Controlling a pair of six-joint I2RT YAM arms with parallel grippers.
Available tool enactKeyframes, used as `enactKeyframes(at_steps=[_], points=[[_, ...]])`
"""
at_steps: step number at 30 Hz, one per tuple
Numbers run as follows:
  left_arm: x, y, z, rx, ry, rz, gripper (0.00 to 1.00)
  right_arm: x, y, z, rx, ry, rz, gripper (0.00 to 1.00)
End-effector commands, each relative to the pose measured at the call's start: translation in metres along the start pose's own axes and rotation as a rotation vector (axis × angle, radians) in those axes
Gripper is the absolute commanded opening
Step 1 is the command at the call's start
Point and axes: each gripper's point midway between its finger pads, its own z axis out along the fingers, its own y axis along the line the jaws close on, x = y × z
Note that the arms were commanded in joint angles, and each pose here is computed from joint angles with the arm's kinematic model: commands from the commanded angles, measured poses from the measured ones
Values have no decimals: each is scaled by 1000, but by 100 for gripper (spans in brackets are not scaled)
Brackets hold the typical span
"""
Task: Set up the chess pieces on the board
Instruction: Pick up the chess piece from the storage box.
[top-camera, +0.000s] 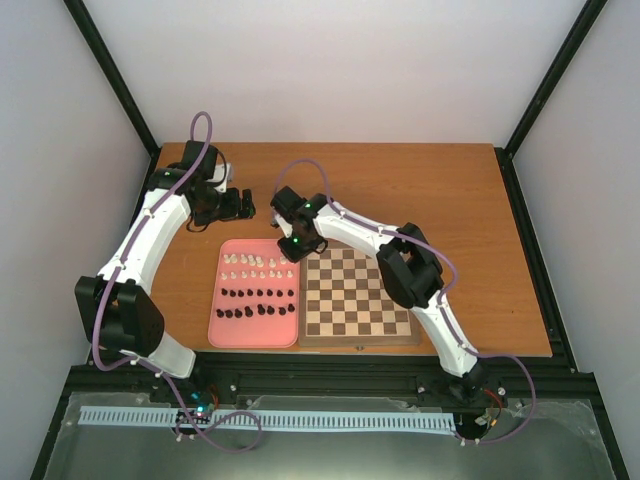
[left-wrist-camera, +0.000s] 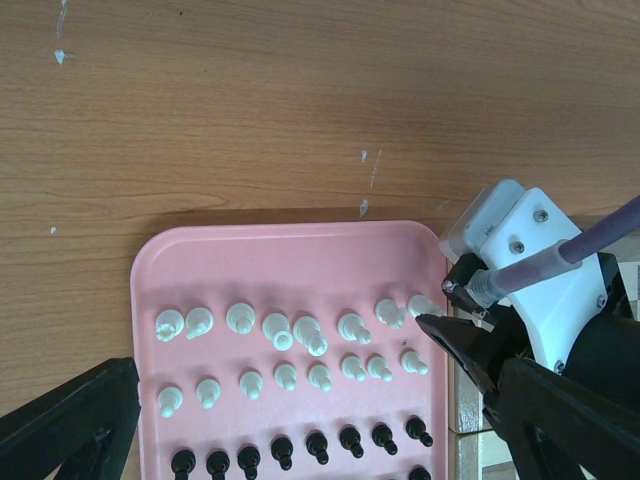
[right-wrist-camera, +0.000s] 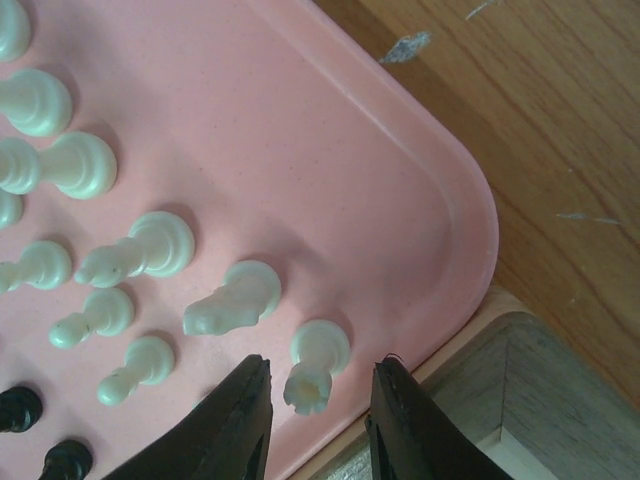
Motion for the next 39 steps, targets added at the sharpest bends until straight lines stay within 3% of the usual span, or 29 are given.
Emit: enactKeyframes(at_steps=[1, 8, 17, 25, 26, 32, 39], points=[[-5, -2, -4, 3, -25, 21, 100, -1, 1, 5, 15, 19, -19, 29], [-6, -2, -4, 1, -26, 23, 100, -5, 2, 6, 14, 15, -26, 25], [-5, 0, -3, -9, -24, 24, 100, -8, 3, 6, 8, 12, -31, 8], [-5, 1, -3, -11, -23, 22, 100, -13, 7, -4, -7, -11, -40, 4], [-5, 1, -3, -10, -23, 22, 100, -13, 7, -5, -9, -13, -40, 6], [-4, 1, -2, -9, -19, 21, 100, -12, 8, -5, -14, -11, -35, 41], [-3, 1, -1, -10, -17, 20, 100, -10, 6, 1, -3, 2, -34, 44]])
